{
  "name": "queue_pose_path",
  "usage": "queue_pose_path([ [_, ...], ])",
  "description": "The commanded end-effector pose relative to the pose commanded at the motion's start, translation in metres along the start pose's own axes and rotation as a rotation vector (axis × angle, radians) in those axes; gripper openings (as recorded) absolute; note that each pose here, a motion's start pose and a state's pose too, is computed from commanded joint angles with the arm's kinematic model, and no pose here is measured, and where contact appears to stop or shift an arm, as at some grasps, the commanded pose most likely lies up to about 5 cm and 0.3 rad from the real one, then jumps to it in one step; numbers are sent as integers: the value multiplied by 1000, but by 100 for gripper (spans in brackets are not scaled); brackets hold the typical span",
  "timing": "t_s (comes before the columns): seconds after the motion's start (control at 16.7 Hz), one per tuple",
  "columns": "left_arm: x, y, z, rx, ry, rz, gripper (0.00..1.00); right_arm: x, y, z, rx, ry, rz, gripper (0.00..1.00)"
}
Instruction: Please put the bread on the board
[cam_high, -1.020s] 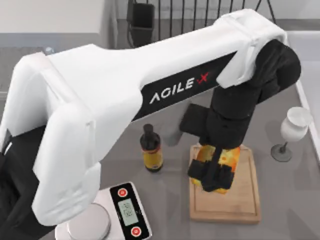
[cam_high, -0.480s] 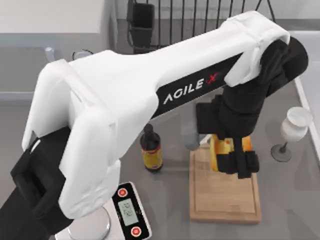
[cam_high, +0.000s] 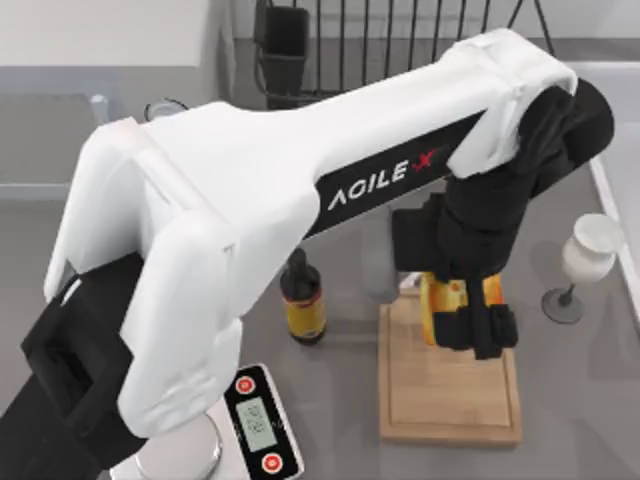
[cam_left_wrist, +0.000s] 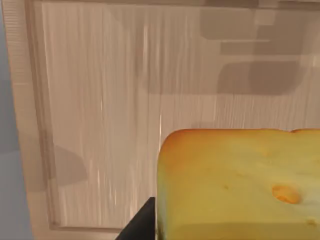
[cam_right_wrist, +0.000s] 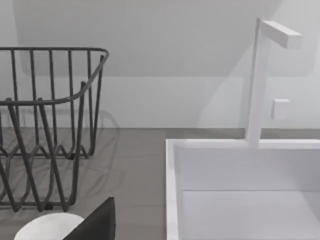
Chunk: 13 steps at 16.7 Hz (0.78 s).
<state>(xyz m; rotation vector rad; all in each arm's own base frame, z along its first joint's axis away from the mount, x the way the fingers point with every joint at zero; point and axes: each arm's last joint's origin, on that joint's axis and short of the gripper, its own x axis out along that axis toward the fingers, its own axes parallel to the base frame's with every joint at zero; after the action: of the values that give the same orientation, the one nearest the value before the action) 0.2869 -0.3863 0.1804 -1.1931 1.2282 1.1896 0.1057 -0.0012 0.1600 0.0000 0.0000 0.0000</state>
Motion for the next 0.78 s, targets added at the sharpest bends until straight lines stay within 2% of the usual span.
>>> queue_pose_path([
  [0.78, 40, -2, 0, -7, 0, -1, 0, 0, 0, 0, 0, 0, 0, 100],
])
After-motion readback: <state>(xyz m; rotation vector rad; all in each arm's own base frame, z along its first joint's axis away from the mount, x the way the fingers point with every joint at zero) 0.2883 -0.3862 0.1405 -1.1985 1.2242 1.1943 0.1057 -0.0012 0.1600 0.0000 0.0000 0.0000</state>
